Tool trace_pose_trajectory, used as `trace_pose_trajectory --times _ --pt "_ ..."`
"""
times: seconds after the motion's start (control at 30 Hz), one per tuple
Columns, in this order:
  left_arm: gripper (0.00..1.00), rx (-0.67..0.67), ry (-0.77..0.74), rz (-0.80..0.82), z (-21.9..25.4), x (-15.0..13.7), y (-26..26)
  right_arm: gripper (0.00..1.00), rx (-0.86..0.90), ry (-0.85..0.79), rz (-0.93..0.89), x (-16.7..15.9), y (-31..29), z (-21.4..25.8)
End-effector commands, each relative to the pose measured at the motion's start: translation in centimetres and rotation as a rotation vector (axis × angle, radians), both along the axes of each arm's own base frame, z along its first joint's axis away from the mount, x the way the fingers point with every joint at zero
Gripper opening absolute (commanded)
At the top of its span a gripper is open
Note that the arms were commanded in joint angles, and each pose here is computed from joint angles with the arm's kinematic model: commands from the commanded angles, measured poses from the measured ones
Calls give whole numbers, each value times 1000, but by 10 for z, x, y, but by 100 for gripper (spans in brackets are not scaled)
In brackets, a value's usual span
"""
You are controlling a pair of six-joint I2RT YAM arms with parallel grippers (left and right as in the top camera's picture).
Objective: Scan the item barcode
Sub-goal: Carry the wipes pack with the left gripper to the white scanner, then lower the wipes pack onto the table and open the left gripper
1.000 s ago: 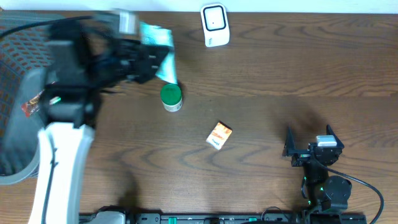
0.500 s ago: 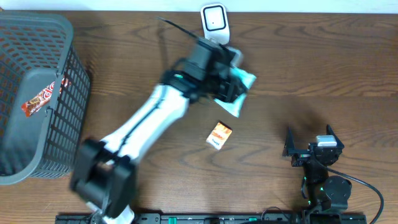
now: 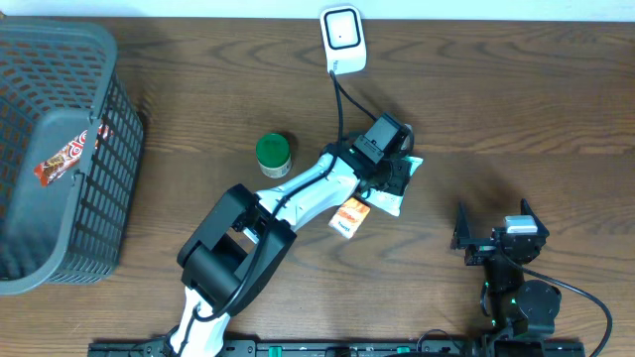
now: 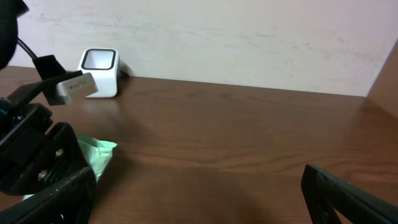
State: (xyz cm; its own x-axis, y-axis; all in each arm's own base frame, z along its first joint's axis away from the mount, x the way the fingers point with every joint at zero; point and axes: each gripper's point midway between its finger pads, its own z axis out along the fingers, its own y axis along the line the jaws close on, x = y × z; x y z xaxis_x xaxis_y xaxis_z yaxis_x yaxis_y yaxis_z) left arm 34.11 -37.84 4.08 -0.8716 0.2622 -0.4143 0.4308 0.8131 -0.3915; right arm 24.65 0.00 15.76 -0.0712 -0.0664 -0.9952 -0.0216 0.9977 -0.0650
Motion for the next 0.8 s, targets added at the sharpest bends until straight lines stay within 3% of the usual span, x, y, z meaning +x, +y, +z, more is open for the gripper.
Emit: trace_pose_trajectory --times 0.0,0.03,0.07,0.27,0.57,0.77 --pt "59 4 -25 40 4 5 -4 99 12 0 5 0 2 0" --pt "76 -1 -30 36 5 5 -6 99 12 0 5 0 2 0" --pt "100 -9 -38 34 7 5 -9 99 12 0 5 0 2 0" --pt "98 -51 -140 -6 46 12 -14 99 12 0 5 0 2 0" --pt "98 29 -583 153 189 46 42 99 12 0 5 0 2 0" --pt "98 69 -711 76 253 18 75 99 12 0 5 0 2 0"
